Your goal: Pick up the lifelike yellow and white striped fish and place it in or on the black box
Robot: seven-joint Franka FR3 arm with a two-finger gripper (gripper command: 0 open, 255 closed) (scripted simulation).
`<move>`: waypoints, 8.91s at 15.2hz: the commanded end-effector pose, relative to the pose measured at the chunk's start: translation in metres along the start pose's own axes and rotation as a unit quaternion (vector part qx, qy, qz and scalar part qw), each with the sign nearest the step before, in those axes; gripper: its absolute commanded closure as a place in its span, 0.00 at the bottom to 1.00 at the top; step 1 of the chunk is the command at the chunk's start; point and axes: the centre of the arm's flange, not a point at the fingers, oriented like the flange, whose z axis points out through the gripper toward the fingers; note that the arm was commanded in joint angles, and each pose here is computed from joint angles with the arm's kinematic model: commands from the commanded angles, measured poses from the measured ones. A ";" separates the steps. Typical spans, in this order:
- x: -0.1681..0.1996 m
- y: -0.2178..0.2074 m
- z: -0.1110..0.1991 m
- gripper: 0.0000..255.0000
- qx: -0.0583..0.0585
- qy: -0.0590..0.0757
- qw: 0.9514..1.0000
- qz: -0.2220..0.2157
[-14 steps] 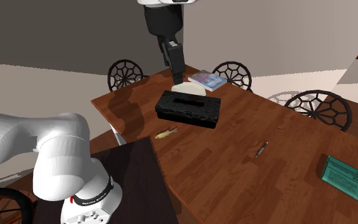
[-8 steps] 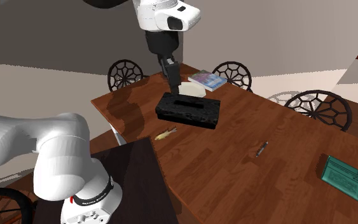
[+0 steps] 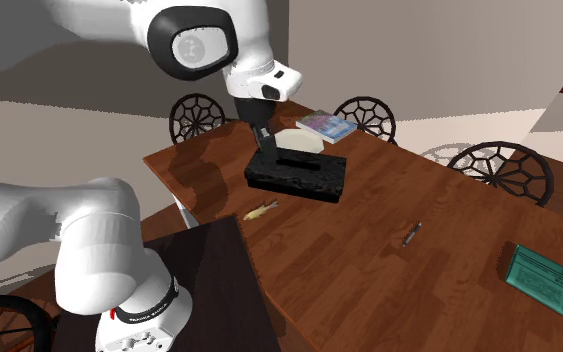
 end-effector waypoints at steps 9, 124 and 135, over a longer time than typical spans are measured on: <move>-0.015 -0.055 0.125 0.00 -0.007 -0.008 1.000 -0.001; 0.156 -0.291 0.297 0.00 -0.019 -0.022 1.000 -0.002; 0.158 -0.293 0.246 0.00 -0.019 -0.022 1.000 -0.003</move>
